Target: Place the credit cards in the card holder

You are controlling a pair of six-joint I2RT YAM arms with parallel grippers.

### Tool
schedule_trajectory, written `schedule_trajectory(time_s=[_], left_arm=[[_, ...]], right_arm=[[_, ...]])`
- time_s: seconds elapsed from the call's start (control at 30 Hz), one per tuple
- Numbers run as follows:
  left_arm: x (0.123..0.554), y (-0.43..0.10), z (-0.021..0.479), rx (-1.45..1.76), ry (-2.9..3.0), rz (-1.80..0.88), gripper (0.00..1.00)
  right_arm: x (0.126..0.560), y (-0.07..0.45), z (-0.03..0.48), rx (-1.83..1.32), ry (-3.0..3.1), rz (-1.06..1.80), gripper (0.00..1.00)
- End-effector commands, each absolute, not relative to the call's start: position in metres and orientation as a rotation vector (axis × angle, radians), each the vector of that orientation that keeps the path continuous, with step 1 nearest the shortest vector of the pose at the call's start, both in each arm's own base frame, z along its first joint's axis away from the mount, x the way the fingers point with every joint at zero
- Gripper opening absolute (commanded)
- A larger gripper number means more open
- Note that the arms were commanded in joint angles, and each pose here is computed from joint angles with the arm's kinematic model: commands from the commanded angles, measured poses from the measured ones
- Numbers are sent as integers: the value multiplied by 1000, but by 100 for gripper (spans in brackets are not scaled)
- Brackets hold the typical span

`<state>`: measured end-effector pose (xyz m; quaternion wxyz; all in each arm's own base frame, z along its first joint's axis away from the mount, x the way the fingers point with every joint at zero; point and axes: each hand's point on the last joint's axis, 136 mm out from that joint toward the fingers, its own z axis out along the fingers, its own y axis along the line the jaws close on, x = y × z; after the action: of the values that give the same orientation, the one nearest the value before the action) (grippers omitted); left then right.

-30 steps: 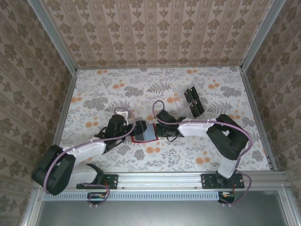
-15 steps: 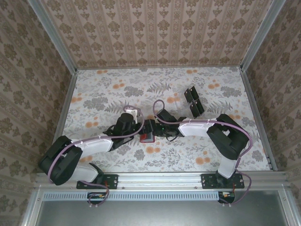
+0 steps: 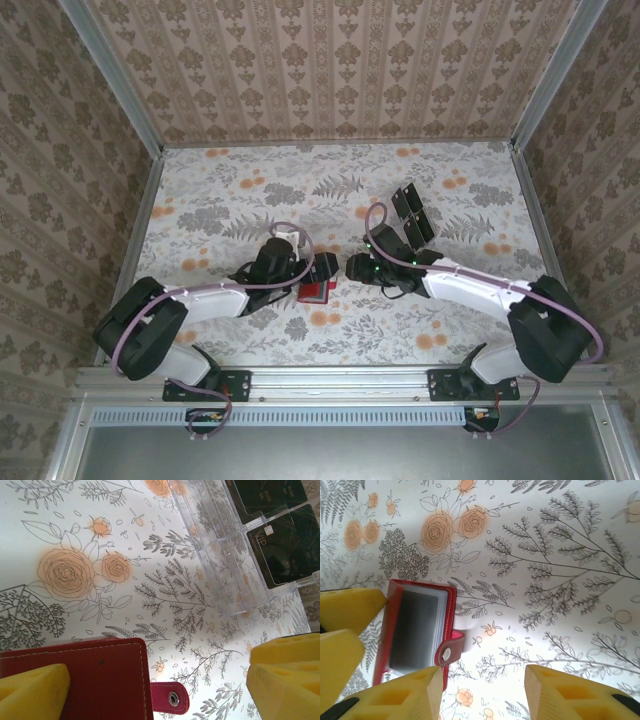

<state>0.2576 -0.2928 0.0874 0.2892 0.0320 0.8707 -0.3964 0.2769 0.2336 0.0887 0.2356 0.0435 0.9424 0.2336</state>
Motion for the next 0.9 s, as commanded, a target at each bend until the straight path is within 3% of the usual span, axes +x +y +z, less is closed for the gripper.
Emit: schedule_trajectory(time_s=[0.0,0.23,0.57,0.87], left_arm=[[257,-303,86,47,2339,-1071,100],[257,-298,73,-24,2356,-1022,100],[268,-284,105,-15,2294,-1018,100],[283,-243,122,-74,2267,-995,100]], right_arm=[[265,217,87,156,2603,602,47],[255,222,85,156,2621,671,42],[244,274,101,35,2615,748,15],[258,305,109,-22,2622,708,9]])
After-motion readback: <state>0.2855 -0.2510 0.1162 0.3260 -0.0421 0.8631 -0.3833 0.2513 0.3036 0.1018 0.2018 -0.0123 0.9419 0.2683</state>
